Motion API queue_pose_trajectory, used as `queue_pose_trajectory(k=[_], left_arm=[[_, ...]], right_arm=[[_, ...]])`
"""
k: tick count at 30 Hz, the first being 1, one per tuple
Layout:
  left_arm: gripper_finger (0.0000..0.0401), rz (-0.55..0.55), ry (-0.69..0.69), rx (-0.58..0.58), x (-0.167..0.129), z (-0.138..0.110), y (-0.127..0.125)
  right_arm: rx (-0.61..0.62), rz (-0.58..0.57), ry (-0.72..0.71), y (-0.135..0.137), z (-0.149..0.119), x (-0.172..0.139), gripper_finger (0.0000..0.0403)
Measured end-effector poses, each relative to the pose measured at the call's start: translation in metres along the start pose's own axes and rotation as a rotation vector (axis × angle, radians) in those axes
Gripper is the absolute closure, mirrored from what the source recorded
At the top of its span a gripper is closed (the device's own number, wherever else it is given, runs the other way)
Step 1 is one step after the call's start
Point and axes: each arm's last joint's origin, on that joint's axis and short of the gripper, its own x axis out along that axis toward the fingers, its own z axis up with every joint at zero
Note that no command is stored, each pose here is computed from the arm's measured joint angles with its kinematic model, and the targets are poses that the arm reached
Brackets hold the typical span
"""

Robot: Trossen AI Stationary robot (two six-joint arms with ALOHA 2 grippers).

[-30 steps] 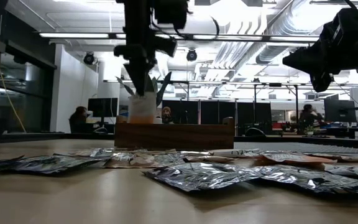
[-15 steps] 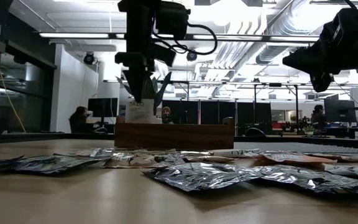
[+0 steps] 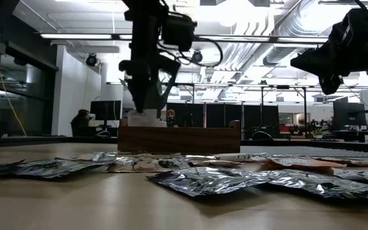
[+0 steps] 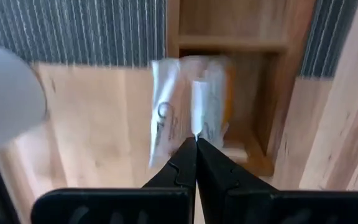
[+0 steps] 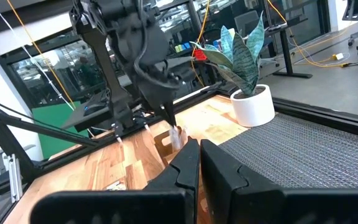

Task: Pick & Place Tea
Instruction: Put the orange tea bag into the left section of the wooden organizer, then put the blue tea bag into the middle section of the wooden organizer

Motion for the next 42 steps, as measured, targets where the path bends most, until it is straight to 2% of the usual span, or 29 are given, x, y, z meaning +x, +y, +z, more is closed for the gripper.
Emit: queue_pose_trajectory(k=[3, 11, 16, 19, 29, 35, 42], left_arm=[[0.0401, 0.008, -0.038, -0.003, -0.005, 0.002, 0.001], [0.0400, 0.005, -0.020, -0.003, -0.003, 0.001, 0.001], [0.0398, -0.001, -0.022, 0.041, -0.003, 0.001, 0.000], [0.0379, -0.016, -0.025, 0.046, -0.003, 0.001, 0.000], [0.0267, -0.016, -0.027, 0.020, -0.003, 0.002, 0.000], [0.0255, 0.021, -0.026, -0.006, -0.005, 0.003, -0.004], [0.0255, 0.028, -0.132, -0.004, -0.034, 0.017, -0.021]], right_arm=[[0.000, 0.000, 0.001, 0.000, 0.000, 0.000, 0.0391], [0.000, 0.000, 0.001, 0.000, 0.000, 0.000, 0.0391], [0.000, 0.000, 0.000, 0.000, 0.000, 0.000, 0.0391], [0.000, 0.000, 0.000, 0.000, 0.000, 0.000, 0.0391], [0.000, 0.000, 0.001, 0.000, 0.000, 0.000, 0.0391], [0.000, 0.000, 0.000, 0.000, 0.000, 0.000, 0.0391], [0.000, 0.000, 0.000, 0.000, 0.000, 0.000, 0.0391]])
